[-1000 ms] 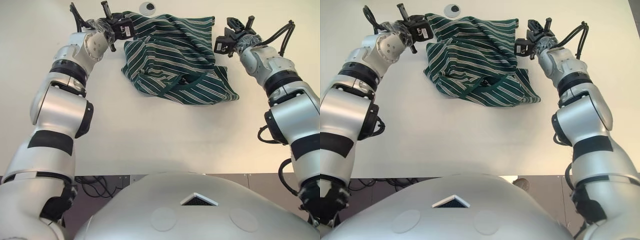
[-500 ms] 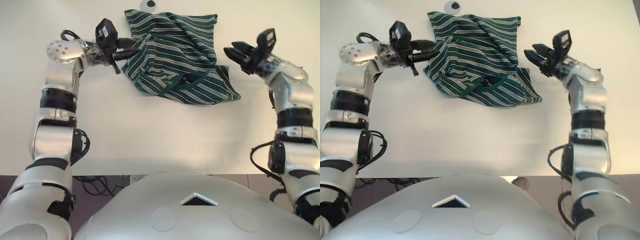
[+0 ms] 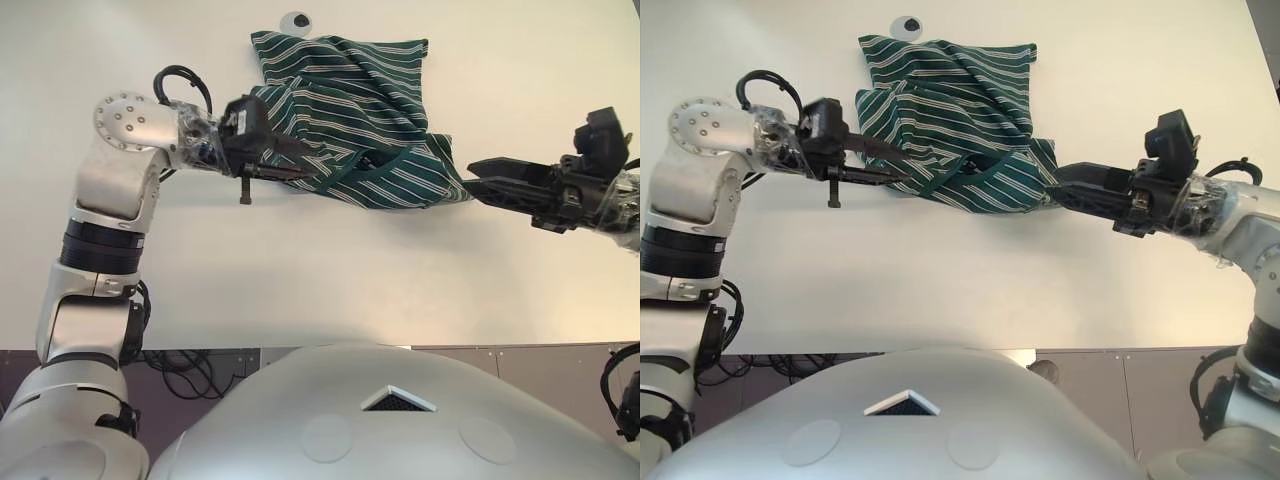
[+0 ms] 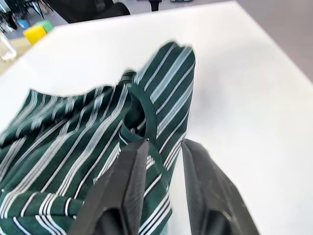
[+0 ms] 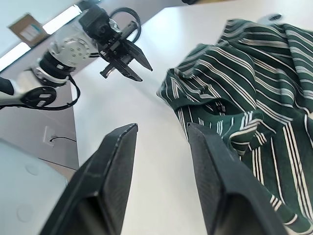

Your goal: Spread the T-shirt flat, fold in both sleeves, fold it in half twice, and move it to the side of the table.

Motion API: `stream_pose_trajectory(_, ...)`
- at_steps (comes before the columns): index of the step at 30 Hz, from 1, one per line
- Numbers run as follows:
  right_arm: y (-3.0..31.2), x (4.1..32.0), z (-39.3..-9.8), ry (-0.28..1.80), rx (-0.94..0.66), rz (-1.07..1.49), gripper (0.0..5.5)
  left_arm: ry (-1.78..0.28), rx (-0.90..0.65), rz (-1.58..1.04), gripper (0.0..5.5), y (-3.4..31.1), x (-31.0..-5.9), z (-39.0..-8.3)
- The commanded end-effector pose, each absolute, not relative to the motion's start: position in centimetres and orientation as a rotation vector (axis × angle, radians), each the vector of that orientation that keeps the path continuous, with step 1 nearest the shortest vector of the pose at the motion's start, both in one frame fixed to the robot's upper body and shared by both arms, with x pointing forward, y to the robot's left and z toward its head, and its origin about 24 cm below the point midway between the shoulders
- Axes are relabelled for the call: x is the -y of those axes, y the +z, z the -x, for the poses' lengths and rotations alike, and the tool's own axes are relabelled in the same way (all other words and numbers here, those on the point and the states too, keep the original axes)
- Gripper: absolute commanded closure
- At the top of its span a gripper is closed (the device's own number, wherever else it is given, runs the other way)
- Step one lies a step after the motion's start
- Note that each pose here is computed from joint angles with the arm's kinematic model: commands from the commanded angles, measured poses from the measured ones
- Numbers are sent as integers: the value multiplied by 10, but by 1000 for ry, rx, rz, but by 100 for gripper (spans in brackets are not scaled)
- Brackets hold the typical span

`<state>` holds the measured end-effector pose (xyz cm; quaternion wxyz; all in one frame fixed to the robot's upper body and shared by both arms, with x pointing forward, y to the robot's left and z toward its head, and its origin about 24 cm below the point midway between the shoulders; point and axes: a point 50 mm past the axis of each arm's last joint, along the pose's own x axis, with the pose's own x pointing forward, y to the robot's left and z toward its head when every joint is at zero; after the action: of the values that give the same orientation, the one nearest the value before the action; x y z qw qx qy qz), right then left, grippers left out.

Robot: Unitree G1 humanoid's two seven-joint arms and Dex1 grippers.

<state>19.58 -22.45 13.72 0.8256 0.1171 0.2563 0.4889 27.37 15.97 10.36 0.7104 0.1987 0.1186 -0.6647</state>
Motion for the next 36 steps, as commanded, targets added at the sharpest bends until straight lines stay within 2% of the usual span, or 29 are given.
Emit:
stream_pose_trajectory(1,127,219,-198,993,-547,-205,364,-1446,-171,-490,431,109,-148,-289)
stream_pose_trajectory(5,121,217,-203,968,-550,-124,364,-1436,-188,-567,431,99,-147,-297)
stream_pose_trajectory(10,123,218,-206,961,-536,-105,364,-1479,-333,-701,431,79,-157,-297)
stream_pose_trajectory(15,123,217,-207,954,-523,-110,364,-1451,-342,-736,431,76,-158,-305)
stream_pose_trajectory(24,126,220,-209,937,-515,-101,364,-1446,-370,-727,549,72,-161,-308)
stream_pose_trajectory(30,119,223,-205,935,-533,-57,364,-1401,-273,-526,549,102,-165,-311)
stream_pose_trajectory(36,99,227,-202,880,-572,5,364,-1394,-219,-378,549,143,-180,-297)
